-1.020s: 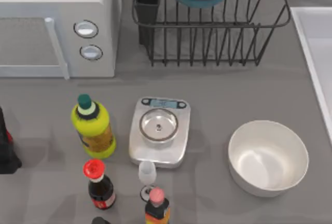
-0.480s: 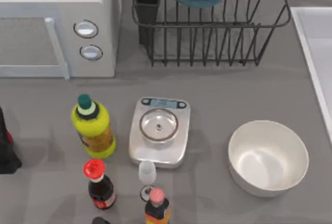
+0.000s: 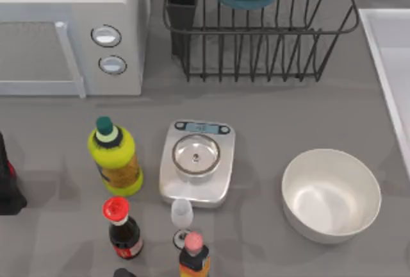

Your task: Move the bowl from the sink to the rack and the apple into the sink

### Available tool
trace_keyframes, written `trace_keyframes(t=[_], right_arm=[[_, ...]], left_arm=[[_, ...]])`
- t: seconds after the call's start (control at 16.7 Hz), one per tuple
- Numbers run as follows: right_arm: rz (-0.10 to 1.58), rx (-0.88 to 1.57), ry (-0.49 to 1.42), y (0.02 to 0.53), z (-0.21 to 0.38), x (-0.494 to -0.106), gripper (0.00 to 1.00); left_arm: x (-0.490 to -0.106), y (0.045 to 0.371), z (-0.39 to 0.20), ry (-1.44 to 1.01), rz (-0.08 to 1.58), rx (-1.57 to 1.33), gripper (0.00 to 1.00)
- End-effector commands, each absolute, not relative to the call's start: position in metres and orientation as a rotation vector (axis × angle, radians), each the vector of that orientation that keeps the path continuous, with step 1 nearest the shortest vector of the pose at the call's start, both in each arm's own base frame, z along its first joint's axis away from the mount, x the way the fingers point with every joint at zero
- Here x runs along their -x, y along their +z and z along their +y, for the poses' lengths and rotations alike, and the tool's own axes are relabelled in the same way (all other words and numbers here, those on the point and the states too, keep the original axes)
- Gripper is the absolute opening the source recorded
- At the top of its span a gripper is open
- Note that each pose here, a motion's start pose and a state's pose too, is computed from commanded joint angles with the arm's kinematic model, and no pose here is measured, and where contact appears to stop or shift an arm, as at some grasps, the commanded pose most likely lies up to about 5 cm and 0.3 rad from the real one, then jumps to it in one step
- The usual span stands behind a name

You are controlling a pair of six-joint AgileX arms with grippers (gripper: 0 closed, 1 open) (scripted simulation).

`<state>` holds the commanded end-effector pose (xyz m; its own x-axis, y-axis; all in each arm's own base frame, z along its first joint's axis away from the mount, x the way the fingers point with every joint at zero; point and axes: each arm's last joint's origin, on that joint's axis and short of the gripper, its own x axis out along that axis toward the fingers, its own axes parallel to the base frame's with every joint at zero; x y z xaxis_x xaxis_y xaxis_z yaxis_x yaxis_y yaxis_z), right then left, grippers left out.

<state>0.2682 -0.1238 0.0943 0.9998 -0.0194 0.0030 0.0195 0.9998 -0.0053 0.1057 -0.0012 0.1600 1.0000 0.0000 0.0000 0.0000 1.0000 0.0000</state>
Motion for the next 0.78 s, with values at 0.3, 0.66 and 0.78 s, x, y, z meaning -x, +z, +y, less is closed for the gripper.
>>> trace_keyframes(t=[0.3,0.66,0.78], right_arm=[[0.008,0.003,-0.018,0.146,-0.09,-0.252,1.0],[-0.017,0.006,-0.016,0.195,-0.04,-0.188,1.0],[-0.031,0.006,-0.014,0.198,-0.026,-0.163,1.0]], left_arm=[[-0.106,0.16,-0.001,0.0,0.0,0.0,1.0],[-0.106,0.16,-0.001,0.0,0.0,0.0,1.0],[-0.106,0.16,-0.001,0.0,0.0,0.0,1.0]])
